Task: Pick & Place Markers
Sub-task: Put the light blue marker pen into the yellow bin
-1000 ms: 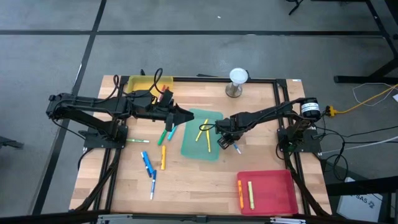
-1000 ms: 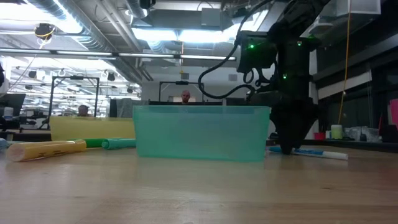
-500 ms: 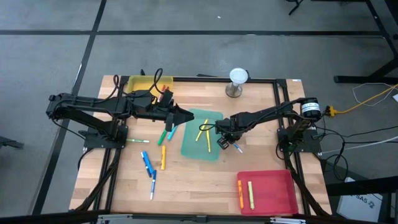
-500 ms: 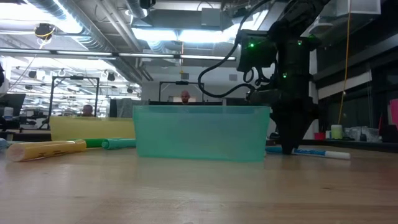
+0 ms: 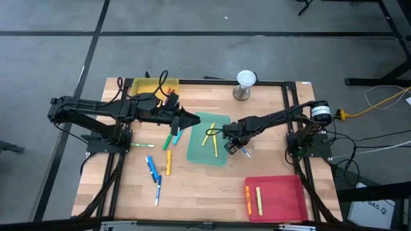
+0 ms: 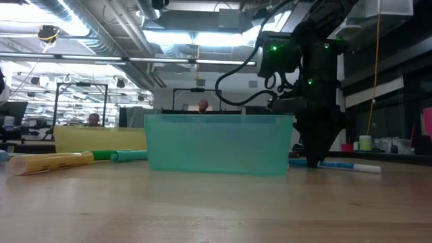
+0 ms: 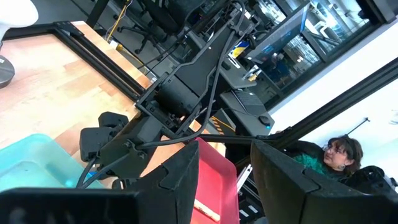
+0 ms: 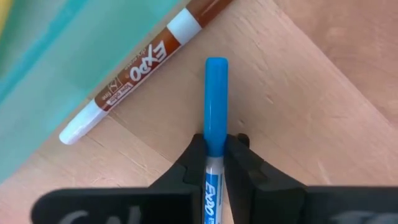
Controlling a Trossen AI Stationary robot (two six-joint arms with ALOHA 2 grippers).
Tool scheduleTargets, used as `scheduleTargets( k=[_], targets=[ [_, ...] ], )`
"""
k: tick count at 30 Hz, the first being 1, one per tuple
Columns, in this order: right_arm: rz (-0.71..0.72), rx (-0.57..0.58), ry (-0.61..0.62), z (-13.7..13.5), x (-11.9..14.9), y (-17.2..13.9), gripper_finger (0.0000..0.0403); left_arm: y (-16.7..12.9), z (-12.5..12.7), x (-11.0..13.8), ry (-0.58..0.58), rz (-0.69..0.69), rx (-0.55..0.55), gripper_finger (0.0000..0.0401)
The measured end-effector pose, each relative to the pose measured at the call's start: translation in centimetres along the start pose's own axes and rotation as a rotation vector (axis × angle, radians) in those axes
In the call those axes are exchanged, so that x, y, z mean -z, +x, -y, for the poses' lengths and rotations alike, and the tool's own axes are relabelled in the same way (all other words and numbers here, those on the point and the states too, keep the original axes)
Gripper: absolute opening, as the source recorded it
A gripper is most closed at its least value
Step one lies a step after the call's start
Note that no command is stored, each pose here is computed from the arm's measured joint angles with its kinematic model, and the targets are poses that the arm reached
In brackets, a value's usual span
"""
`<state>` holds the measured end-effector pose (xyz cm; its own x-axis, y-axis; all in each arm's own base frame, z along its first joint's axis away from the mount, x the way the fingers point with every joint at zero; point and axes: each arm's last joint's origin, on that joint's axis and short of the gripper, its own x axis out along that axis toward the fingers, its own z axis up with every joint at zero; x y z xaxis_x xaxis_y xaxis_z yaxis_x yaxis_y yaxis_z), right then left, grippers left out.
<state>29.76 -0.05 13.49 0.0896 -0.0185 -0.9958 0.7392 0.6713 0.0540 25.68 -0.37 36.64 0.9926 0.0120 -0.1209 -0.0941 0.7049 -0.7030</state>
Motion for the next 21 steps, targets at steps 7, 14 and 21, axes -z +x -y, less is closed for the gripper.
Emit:
scheduleTargets(
  k=[7, 14, 21],
  targets=[
    [0.027, -0.011, 0.002, 0.2, 0.1, -1.1, 0.0035, 0.0, 0.0, 0.0, 0.000, 0.000, 0.000, 0.0141],
    [0.035, 0.036, 0.020, 1.4, 1.0, -3.5, 0.0035, 0.0, 0.1, -0.1, 0.014, 0.006, 0.008, 0.0141],
    [0.097, 0.003, 0.054, 2.5, 1.8, -6.7, 0.0035, -0.1, 0.5, -0.5, 0.057, 0.052, 0.051, 0.0141]
  ],
)
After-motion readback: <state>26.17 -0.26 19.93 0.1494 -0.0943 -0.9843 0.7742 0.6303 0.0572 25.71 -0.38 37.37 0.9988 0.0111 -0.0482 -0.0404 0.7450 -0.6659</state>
